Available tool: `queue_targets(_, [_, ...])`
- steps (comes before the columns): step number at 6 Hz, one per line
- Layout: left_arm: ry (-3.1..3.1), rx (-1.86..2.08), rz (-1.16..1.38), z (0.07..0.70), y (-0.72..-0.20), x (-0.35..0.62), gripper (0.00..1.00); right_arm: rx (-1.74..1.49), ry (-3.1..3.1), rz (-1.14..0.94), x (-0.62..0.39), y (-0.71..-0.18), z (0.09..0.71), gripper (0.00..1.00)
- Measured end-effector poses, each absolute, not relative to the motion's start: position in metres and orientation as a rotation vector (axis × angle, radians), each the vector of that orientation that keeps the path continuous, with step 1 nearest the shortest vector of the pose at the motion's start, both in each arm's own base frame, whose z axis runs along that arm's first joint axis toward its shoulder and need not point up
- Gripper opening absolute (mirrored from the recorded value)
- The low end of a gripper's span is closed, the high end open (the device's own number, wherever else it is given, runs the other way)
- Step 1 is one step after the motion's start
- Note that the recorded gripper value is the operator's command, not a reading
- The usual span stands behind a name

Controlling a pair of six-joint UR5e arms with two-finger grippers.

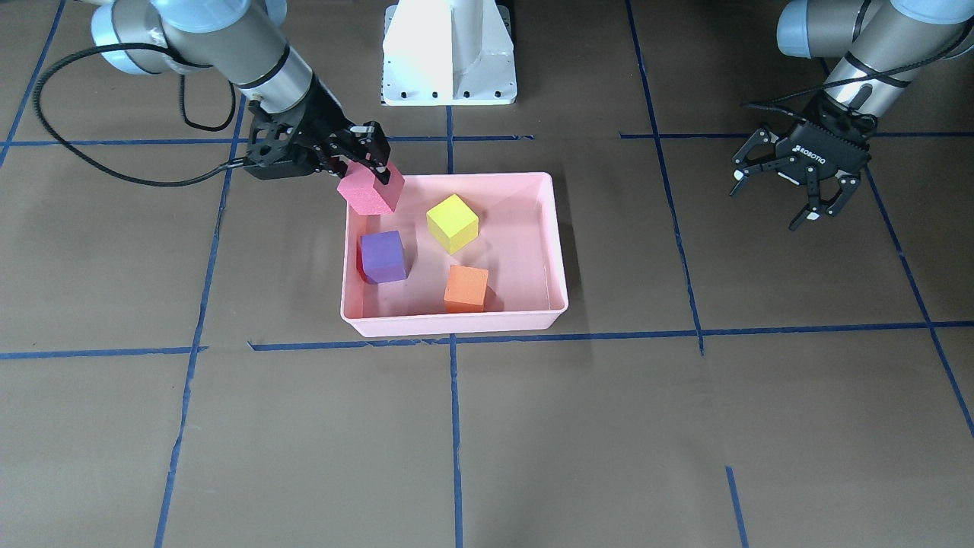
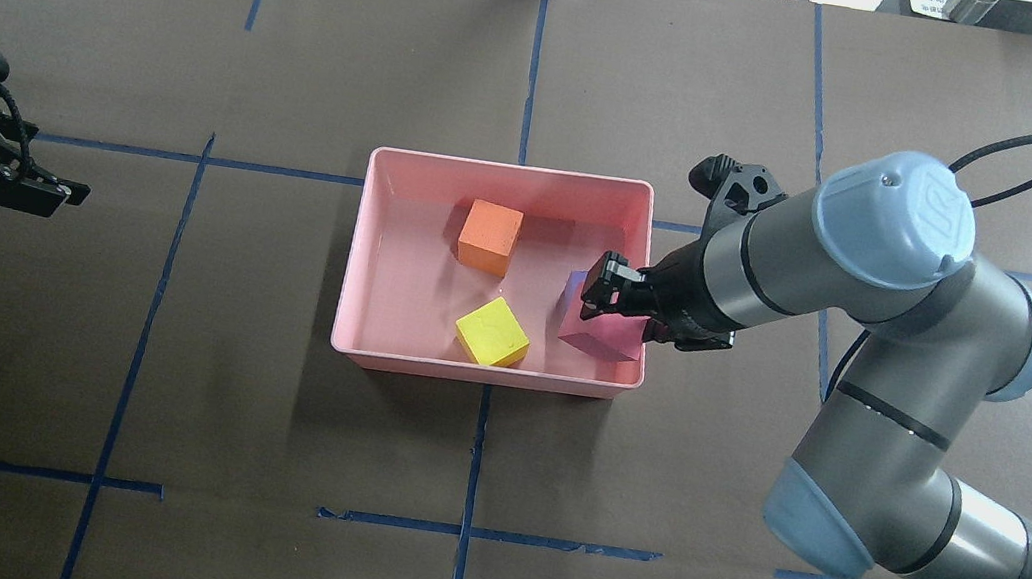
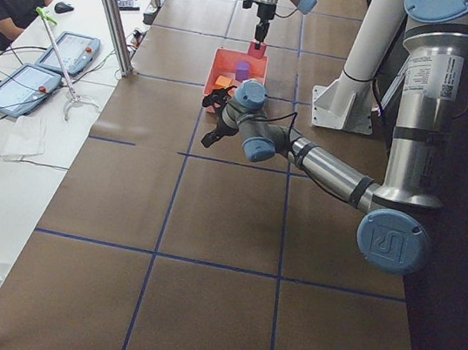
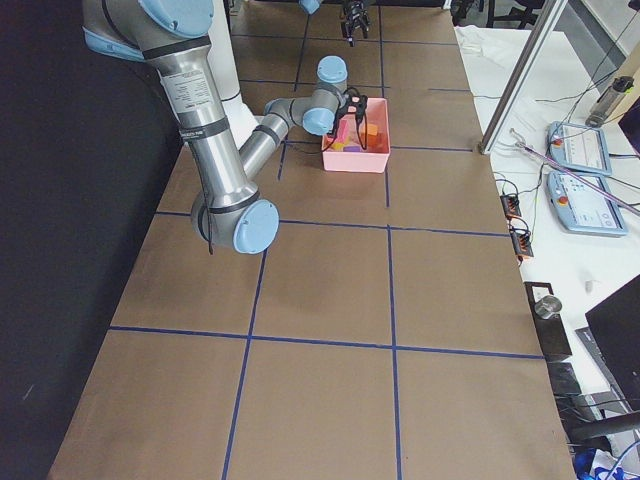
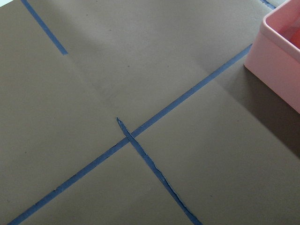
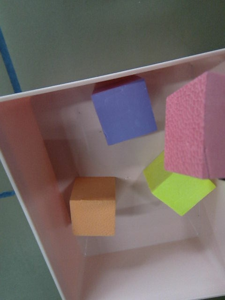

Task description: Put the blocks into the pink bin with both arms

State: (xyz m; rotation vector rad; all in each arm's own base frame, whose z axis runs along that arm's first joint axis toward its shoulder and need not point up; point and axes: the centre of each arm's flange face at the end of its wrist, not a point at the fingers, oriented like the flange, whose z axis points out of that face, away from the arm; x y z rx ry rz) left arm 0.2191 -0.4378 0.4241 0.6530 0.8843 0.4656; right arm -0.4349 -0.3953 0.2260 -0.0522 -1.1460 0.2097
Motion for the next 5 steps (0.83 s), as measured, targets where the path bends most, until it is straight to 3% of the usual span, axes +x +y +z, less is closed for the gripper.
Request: queue_targets(5, [0.832,0.634,0.508,0.457,-0.434,0.206,1.00,-0.010,-1.084,0.245,-0.435,-0.391,0.223,1.00])
